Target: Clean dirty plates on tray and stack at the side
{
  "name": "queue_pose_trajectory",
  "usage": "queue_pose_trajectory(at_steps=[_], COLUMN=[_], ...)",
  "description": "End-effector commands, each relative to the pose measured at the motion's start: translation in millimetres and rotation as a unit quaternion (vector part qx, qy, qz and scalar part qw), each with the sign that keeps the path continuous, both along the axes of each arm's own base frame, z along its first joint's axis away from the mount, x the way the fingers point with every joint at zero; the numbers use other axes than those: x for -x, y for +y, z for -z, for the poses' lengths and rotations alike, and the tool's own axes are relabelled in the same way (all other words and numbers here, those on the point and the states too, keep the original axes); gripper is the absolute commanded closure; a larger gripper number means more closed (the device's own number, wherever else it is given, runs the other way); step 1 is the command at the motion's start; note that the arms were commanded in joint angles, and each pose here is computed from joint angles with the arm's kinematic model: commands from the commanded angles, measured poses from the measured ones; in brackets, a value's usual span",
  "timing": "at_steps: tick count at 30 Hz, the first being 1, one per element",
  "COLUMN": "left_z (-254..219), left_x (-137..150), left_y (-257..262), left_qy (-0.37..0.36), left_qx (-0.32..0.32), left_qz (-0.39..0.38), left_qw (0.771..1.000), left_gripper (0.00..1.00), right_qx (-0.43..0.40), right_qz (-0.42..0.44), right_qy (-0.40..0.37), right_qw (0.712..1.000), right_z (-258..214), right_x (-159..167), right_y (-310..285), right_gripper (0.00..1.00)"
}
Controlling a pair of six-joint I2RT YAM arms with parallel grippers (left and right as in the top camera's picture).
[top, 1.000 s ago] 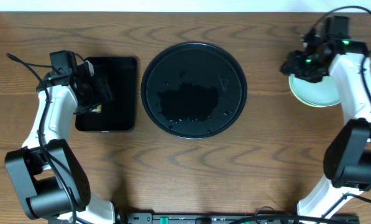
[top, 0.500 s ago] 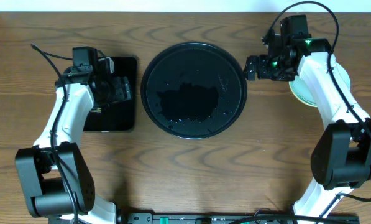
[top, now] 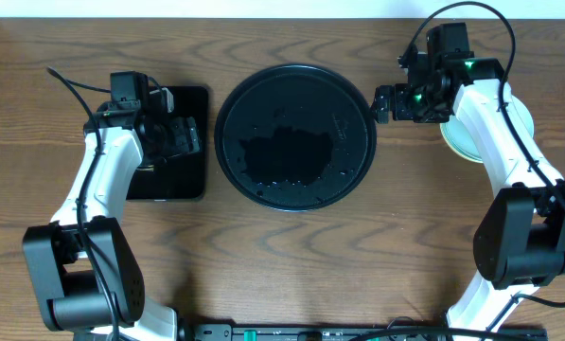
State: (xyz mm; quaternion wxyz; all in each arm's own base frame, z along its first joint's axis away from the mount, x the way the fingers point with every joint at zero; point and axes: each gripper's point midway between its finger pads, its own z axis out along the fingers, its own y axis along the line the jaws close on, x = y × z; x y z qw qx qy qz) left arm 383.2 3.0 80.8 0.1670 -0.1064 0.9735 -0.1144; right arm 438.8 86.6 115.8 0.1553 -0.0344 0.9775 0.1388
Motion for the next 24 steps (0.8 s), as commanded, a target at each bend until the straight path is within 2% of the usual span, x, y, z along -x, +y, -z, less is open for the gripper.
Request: queue_pose_trajectory(at_steps=[1, 9, 14, 19, 24], left_z=[-4.2, -4.2, -4.2, -4.2, -4.2], left_x=[2.9, 2.9, 2.9, 2.9, 2.9], left_y=[2.8, 2.8, 2.8, 2.8, 2.8], left_qy=[-0.003, -0.003, -0.003, -0.003, -0.003], left_qx=[-0.006, -0.006, -0.006, -0.006, -0.006], left_qz=[-0.004, -0.004, -0.004, -0.004, -0.004], left_qw=[1.0, 1.0, 1.0, 1.0, 1.0], left_gripper=[0.17, 0.17, 0.17, 0.16, 0.16], right_qx=[0.001, 0.001, 0.0, -0.009, -0.026], right_qz=[-0.011, -0.01, -0.016, -0.037, -0.068], right_qy=[0.006, 0.011, -0.005, -0.071, -0.171], right_qw=[1.0, 1.0, 1.0, 0.997, 0.983], right_z=[5.4, 10.3, -3.8, -60.3, -143.8], right_x=[1.9, 1.9, 3.1, 11.9, 40.9], right_y=[4.0, 3.6, 8.9, 25.9, 48.6], right_gripper=[0.01, 0.01, 0.01, 0.01, 0.01])
